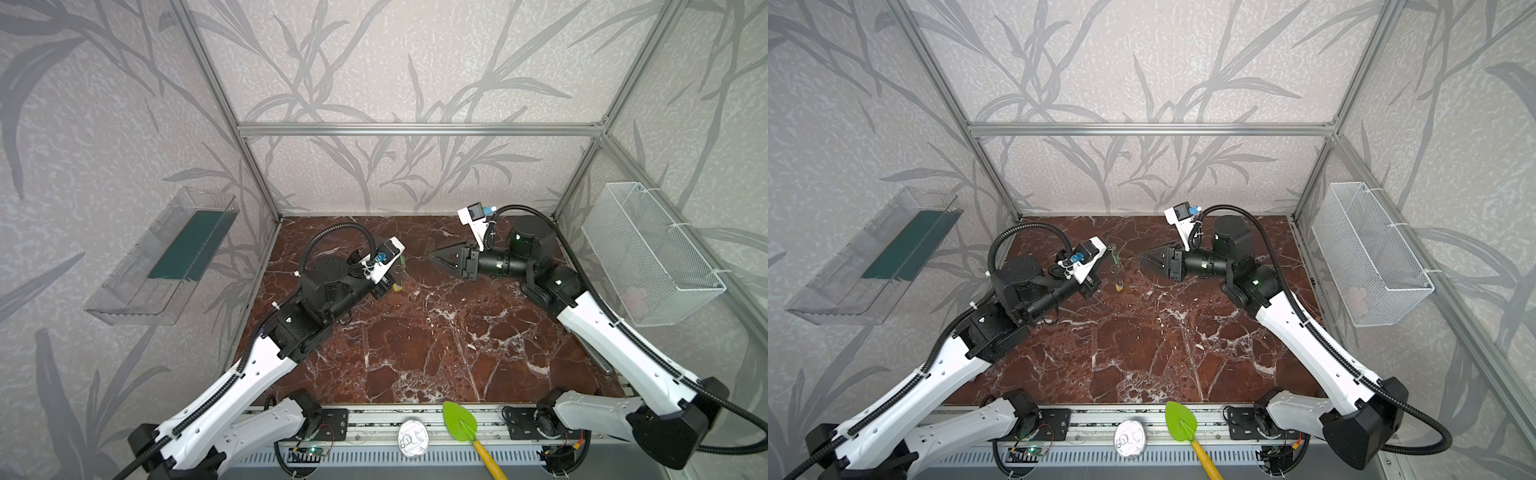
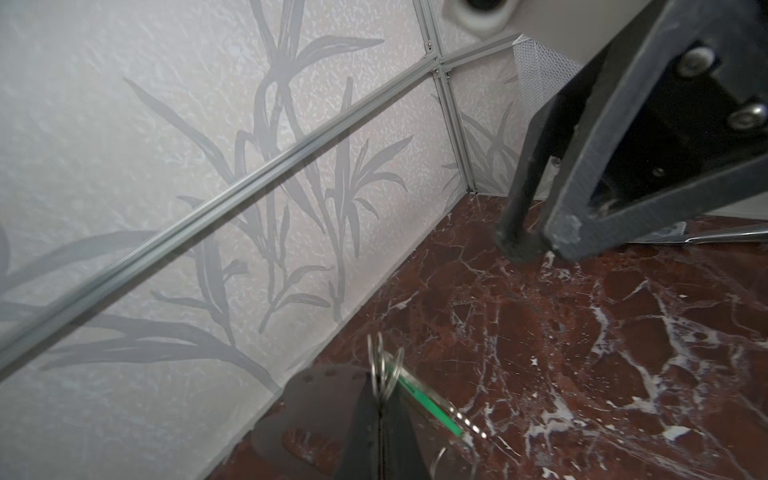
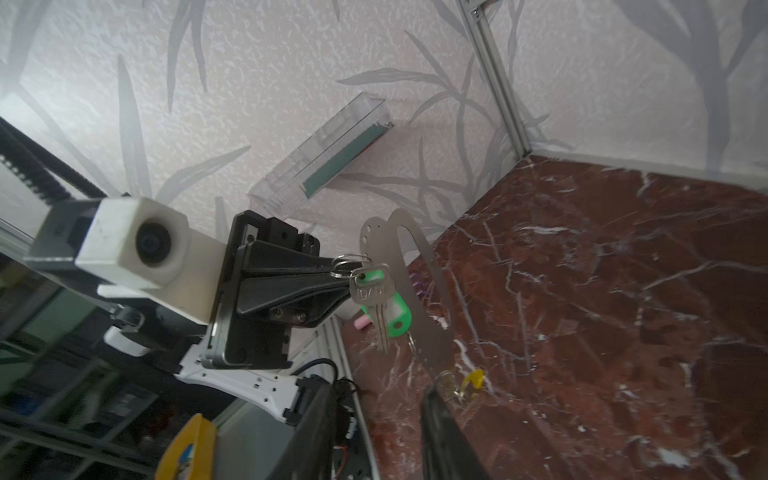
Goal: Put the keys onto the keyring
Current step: 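Bring the plate back up between both grippers, right gripper reaching to the ring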
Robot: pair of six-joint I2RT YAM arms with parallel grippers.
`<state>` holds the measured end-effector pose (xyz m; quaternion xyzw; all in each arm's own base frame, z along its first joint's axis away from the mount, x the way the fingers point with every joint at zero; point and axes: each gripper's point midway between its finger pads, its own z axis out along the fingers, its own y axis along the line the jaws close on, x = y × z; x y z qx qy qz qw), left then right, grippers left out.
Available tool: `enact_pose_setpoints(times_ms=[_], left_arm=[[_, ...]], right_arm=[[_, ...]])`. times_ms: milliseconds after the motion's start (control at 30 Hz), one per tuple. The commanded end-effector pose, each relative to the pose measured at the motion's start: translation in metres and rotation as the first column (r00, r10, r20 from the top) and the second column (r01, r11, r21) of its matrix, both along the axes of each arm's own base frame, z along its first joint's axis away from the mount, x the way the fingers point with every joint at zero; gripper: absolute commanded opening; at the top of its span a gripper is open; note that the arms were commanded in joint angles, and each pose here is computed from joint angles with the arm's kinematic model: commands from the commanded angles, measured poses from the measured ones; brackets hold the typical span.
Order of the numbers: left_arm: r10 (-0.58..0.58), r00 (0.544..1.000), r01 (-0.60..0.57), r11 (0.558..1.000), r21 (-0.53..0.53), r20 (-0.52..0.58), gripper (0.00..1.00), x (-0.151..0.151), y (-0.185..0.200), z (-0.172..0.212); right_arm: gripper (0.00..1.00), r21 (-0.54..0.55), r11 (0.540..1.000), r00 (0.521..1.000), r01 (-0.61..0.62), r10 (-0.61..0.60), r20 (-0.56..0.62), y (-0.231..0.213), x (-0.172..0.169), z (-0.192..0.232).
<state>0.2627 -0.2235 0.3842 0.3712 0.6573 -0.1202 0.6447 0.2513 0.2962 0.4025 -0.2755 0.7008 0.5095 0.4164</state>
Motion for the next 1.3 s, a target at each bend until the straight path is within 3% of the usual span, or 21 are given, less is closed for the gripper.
enact_pose_setpoints(times_ms=[0,133,367,767,1100,1267], left_arm=[[-0.023,0.975,-0.004,0.993,-0.121,-0.219,0.00,-0.012,0.000,-0.006],[-0.025,0.939,-0.030,0.988,-0.153,-0.342,0.00,-0.018,0.000,-0.010],[-0.103,0.881,0.016,0.982,-0.187,-0.461,0.00,-0.029,-0.014,-0.018],[-0.170,0.866,0.072,0.973,-0.219,-0.471,0.00,-0.040,-0.019,-0.019],[-0.183,0.858,0.094,0.975,-0.204,-0.479,0.00,-0.045,-0.020,-0.023],[-0.185,0.865,0.096,0.973,-0.208,-0.467,0.00,-0.047,-0.017,-0.022]], right_arm=[[0.36,-0.145,0.984,0.970,0.102,-0.066,0.234,-0.010,0.010,-0.002],[0.20,-0.199,0.978,0.919,0.056,0.028,0.393,0.005,-0.002,-0.002],[0.25,-0.256,0.964,0.859,-0.068,0.187,0.477,0.032,-0.024,-0.015],[0.23,-0.299,0.950,0.849,-0.096,0.235,0.474,0.051,-0.028,-0.029],[0.00,-0.312,0.944,0.848,-0.104,0.248,0.468,0.063,-0.028,-0.033],[0.00,-0.316,0.944,0.856,-0.096,0.240,0.457,0.064,-0.026,-0.031]])
